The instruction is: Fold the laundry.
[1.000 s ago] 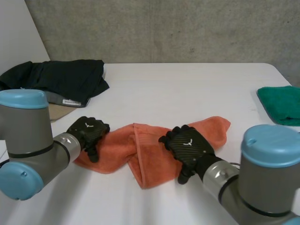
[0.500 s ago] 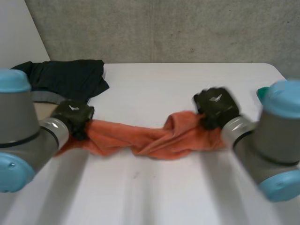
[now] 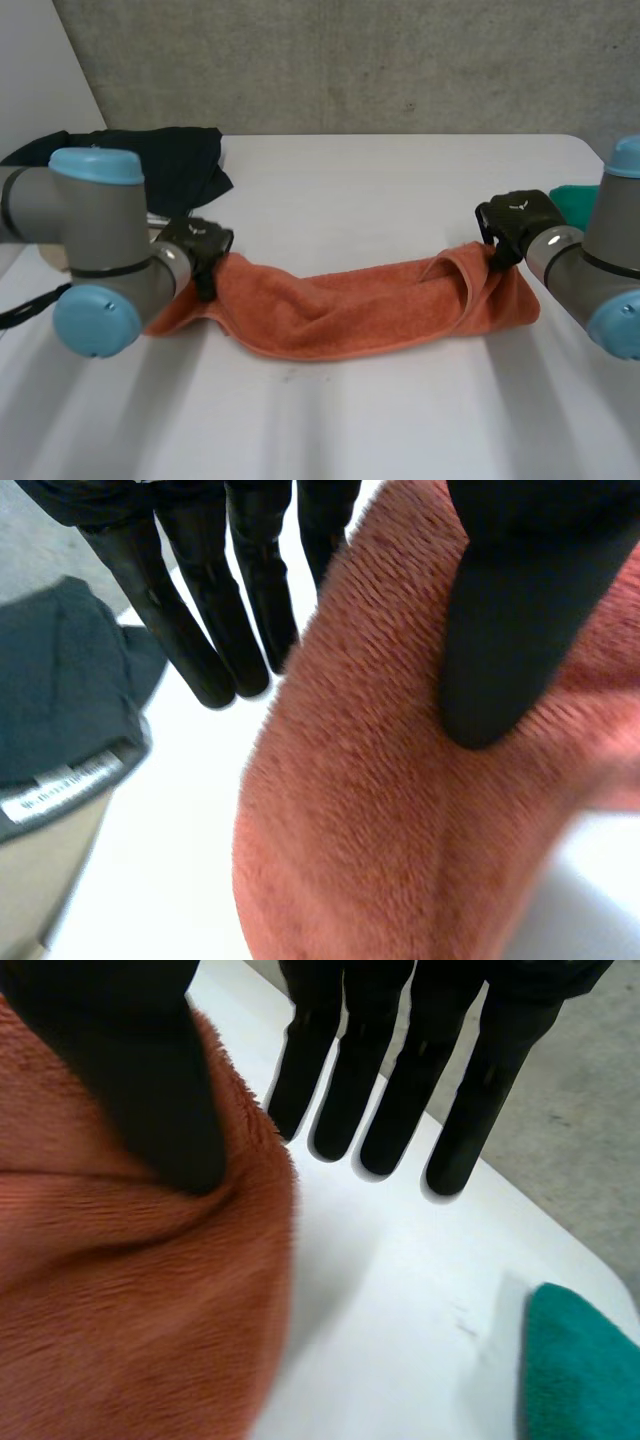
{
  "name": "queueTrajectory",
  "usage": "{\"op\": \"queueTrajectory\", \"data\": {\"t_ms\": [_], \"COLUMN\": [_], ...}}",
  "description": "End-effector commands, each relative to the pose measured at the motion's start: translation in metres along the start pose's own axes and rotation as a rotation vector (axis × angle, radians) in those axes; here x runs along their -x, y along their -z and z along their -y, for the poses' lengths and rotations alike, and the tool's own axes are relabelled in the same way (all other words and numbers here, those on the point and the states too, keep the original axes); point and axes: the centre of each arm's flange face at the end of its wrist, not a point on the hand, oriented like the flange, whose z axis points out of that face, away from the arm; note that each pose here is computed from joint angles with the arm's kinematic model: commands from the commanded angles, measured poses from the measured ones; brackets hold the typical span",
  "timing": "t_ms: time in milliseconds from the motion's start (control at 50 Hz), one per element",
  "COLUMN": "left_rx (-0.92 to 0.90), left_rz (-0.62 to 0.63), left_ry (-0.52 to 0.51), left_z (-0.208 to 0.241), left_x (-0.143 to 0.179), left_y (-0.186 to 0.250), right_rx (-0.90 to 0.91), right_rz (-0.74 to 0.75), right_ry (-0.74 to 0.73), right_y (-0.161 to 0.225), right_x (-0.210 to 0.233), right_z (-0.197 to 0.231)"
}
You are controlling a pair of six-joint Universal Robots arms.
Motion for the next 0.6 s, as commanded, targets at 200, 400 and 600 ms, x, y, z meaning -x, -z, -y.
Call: {"op": "queueTrajectory", "data": {"t_ms": [200, 400, 600], "left_rx": [-0.133, -0.105, -0.065], "left_rz": [0.024, 0.035, -0.09], "left_ry": [-0.052, -0.063, -0.015], "left_z": [0.039, -0.012, -0.048], "left_x": [0.024, 0.043, 0.037], "left_y": [0.055, 0.086, 0.102], "right_rx": [-0.223, -0.206, -0.205], "right_rz": [0.165, 0.511, 0.626], "right_ry": [0.253, 0.67, 0.854], "right_y": [0.04, 0.078, 0.083], "right_x": [0.012, 0.038, 0.042], "right_z": [0.06, 0.035, 0.01]}}
